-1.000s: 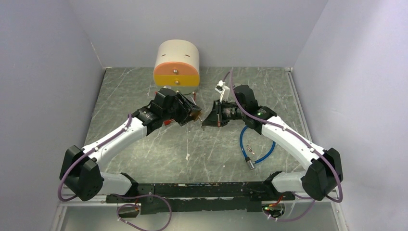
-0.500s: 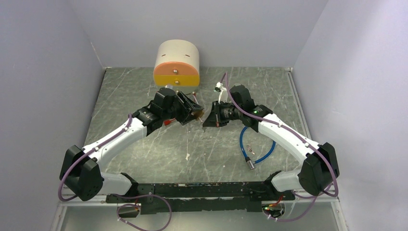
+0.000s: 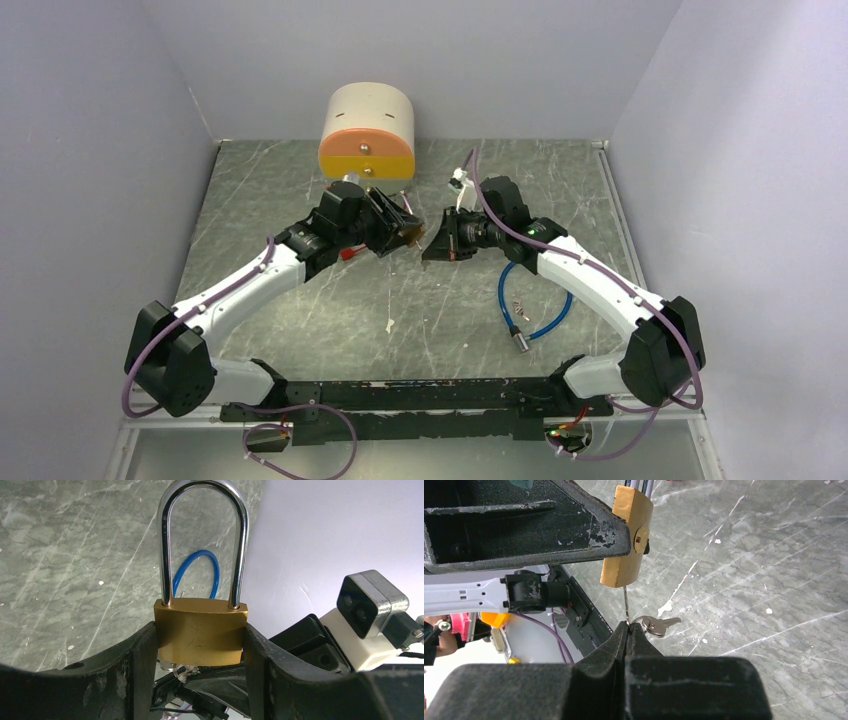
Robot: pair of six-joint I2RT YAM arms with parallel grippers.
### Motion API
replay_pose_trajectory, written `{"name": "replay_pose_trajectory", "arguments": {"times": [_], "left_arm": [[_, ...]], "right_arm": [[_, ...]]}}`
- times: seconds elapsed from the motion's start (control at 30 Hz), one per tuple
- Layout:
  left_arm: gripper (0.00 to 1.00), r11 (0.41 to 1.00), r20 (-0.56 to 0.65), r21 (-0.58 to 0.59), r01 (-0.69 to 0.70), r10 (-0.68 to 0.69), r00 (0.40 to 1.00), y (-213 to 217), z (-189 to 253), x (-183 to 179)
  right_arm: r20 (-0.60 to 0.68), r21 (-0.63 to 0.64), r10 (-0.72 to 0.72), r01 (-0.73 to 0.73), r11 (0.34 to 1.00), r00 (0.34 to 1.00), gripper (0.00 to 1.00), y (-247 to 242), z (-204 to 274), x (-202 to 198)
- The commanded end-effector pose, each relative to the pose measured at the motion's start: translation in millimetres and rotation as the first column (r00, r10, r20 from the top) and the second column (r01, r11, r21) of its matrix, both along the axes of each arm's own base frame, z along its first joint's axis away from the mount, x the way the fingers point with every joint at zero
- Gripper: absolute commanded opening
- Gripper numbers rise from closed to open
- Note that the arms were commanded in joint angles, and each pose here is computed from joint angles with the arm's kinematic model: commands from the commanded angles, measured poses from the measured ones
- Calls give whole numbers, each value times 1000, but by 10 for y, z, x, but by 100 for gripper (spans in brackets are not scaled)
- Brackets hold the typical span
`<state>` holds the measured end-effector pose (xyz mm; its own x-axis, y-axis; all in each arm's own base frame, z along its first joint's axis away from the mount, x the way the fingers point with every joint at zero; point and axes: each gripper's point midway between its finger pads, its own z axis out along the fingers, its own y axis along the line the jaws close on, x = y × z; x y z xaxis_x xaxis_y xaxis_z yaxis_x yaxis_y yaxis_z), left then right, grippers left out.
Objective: Unlock with the key
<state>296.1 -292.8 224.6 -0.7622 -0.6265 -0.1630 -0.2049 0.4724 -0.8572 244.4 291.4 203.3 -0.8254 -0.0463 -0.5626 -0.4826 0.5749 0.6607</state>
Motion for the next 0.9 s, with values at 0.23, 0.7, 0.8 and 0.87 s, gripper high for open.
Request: {"name": "replay_pose_trajectory", "arguments": {"times": [0.23,0.7,0.8,0.87], "left_arm": [[14,998,86,-58,35,-30,996,-96,276,53],[12,999,22,-17,30,-29,999,-90,60,51],[11,1000,0,-17,18,-18,1000,-80,54,49],[11,1000,-34,-19,-8,7,999,-56,39,42]], "right_arm": [[88,65,-97,91,994,991,0,-7,358,281],[-27,-9,-124,124,992,992,0,26,161,366],[-30,-24,-137,136,990,990,0,23,107,404],[-21,-32,-150,149,988,988,0,16,81,433]]}}
